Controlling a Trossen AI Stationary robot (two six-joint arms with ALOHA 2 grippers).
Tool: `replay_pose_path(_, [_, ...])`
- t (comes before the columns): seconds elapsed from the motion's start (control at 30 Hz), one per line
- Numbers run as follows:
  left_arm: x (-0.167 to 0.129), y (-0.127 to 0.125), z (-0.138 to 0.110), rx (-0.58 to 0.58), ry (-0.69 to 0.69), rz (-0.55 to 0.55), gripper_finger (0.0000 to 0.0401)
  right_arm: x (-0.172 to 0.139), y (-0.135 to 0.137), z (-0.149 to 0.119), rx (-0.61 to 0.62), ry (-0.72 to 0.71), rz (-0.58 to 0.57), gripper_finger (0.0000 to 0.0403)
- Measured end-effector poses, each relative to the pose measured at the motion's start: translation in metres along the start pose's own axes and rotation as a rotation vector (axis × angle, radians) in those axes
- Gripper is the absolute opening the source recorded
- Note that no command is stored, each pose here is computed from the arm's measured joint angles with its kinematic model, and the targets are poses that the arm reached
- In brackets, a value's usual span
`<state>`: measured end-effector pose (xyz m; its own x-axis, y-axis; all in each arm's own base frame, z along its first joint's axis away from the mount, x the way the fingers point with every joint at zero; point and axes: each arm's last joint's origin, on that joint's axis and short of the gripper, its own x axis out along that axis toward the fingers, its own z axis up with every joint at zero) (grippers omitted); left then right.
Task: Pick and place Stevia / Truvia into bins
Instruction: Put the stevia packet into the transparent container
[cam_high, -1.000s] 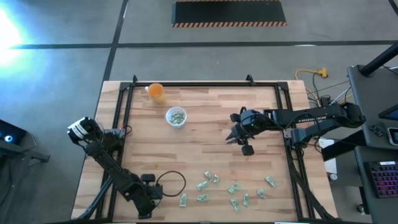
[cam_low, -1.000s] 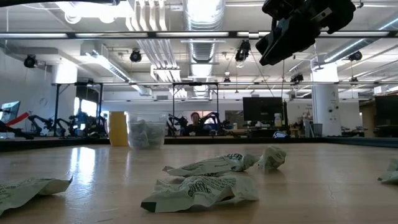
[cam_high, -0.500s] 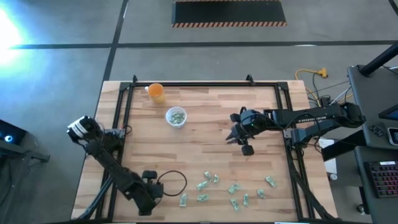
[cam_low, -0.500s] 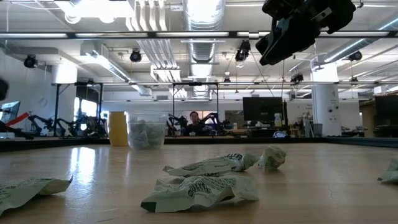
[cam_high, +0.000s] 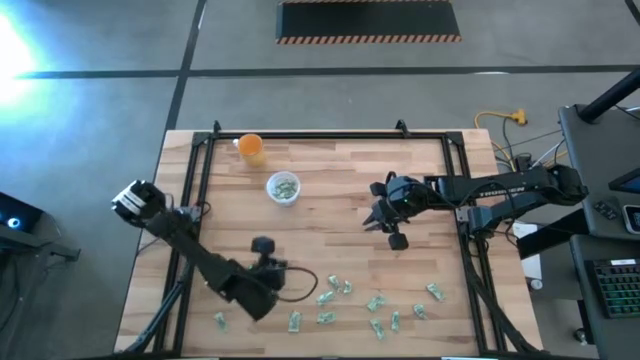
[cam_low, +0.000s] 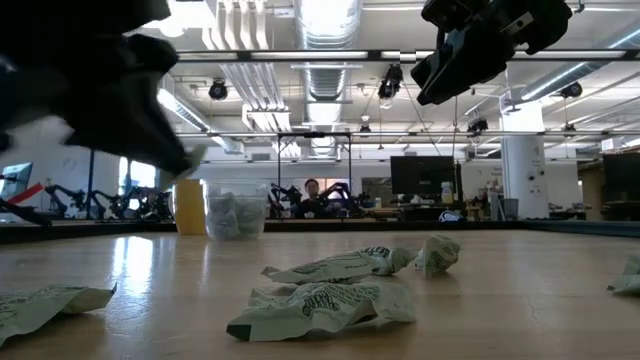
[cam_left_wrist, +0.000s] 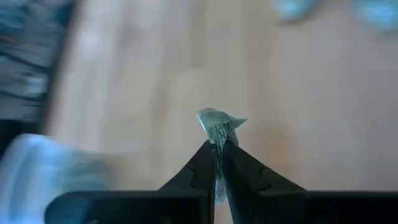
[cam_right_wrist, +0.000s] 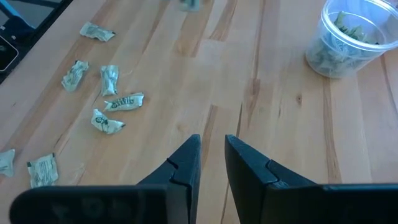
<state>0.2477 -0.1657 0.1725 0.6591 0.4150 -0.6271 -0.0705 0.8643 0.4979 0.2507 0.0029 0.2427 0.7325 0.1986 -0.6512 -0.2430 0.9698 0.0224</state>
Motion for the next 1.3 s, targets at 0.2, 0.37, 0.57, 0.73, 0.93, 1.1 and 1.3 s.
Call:
replay_pose_path(0.2, [0.033,0.041,0.007,0.086,0.078,0.149,0.0008,0.0,0.0,0.0,-0.003,0.0,0.0,0.0063])
replay_pose_path(0.37, [0.052,0.087,0.011,0.079,0.15,0.228,0.0008,0.0,0.0,0.0,-0.002,0.001,0.0,0.0063])
replay_pose_path(0.57, [0.049,0.134,0.014,-0.012,0.155,0.289,0.0008,0.0,0.0,-0.001,-0.003,0.003,0.0,0.0064])
replay_pose_path(0.73, [0.041,0.159,0.011,-0.072,0.142,0.3,0.0008,0.001,0.0,-0.001,-0.004,0.006,0.001,0.0064])
replay_pose_path(0.93, [0.05,0.177,-0.012,-0.129,0.192,0.227,0.0008,0.001,0.0,-0.001,-0.003,0.005,0.0,0.0064])
replay_pose_path(1.1, [0.062,0.184,-0.03,-0.166,0.225,0.217,0.0008,0.001,0.0,-0.001,-0.005,0.002,0.0,0.0064])
replay_pose_path(1.3, [0.068,0.187,-0.034,-0.18,0.189,0.225,0.0008,0.001,0.0,-0.001,-0.006,0.0,-0.001,0.0064])
